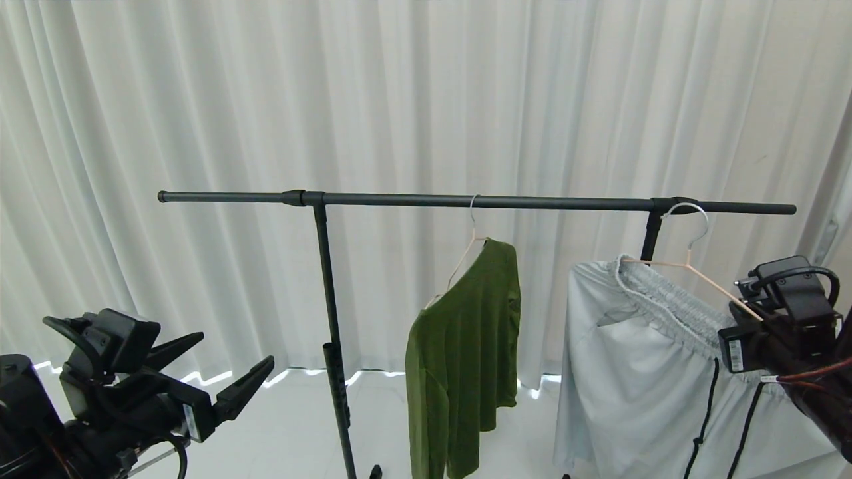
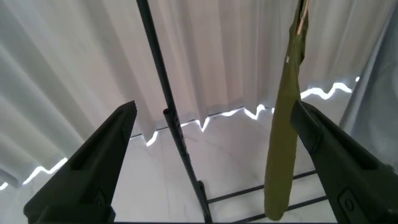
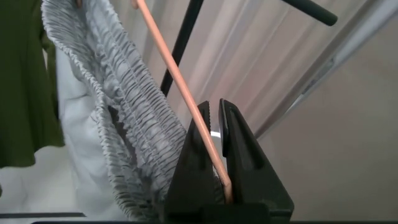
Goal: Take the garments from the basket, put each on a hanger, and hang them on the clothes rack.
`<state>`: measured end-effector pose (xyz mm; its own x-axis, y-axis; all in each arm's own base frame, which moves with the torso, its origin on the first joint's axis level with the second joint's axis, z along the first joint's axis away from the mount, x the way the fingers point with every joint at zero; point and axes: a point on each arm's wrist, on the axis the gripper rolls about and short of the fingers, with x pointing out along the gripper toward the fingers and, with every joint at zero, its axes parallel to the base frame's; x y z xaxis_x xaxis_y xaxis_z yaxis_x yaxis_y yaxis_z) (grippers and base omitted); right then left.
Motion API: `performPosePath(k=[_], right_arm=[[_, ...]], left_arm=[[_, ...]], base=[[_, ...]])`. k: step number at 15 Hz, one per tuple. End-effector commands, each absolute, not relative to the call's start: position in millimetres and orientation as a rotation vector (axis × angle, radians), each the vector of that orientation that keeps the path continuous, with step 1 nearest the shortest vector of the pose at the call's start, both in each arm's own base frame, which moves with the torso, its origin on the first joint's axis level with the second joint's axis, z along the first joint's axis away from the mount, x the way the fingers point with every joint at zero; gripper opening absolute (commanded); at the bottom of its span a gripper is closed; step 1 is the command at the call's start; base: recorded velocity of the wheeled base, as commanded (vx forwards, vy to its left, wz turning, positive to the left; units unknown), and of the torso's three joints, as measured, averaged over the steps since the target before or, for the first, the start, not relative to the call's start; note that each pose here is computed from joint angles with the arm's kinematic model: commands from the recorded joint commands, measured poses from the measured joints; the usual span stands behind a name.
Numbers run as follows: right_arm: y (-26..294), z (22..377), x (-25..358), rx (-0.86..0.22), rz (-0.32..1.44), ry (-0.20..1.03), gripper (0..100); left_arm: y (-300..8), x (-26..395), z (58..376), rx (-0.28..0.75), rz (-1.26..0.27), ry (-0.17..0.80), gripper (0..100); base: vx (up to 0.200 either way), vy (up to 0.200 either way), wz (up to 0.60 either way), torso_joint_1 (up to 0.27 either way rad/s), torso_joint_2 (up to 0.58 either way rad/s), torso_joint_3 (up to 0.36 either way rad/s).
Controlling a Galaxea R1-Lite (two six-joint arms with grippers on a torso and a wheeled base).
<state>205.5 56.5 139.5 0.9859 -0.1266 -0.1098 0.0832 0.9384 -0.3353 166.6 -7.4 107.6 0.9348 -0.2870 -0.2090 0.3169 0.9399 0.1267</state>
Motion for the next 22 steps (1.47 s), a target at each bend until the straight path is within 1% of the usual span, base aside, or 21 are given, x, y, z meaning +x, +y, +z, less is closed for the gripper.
performPosePath(k=[1,11,14,16,19,22], right_arm=[[58,141,212,-0.336,-0.109,0.126,0],[58,138,215,-0.339,-0.11,0.14,0],[57,138,216,-0.339,-0.115,0.141,0],[55,137,220,-0.338,-0.125,0.143,0],[51,138,236,-0.334,-0.161,0.144,0],[55,128,255,-0.344,-0.164,0.174,0]], left_arm=[[-7,166,108,0.152,-0.306,0.186,100],[-8,165,110,0.158,-0.307,0.176,100],[-8,165,111,0.158,-0.307,0.172,100],[-7,162,114,0.158,-0.301,0.15,100],[-7,159,119,0.16,-0.298,0.123,100],[-7,159,118,0.16,-0.298,0.128,100]], base=[[0.2,0.0,0.0,-0.007,0.0,0.002],[0.2,0.0,0.0,0.002,0.0,0.002],[0.0,0.0,0.0,0.0,0.0,0.0],[0.0,0.0,0.0,0.0,0.0,0.0],[0.0,0.0,0.0,0.0,0.0,0.0],[0.0,0.0,0.0,0.0,0.0,0.0]])
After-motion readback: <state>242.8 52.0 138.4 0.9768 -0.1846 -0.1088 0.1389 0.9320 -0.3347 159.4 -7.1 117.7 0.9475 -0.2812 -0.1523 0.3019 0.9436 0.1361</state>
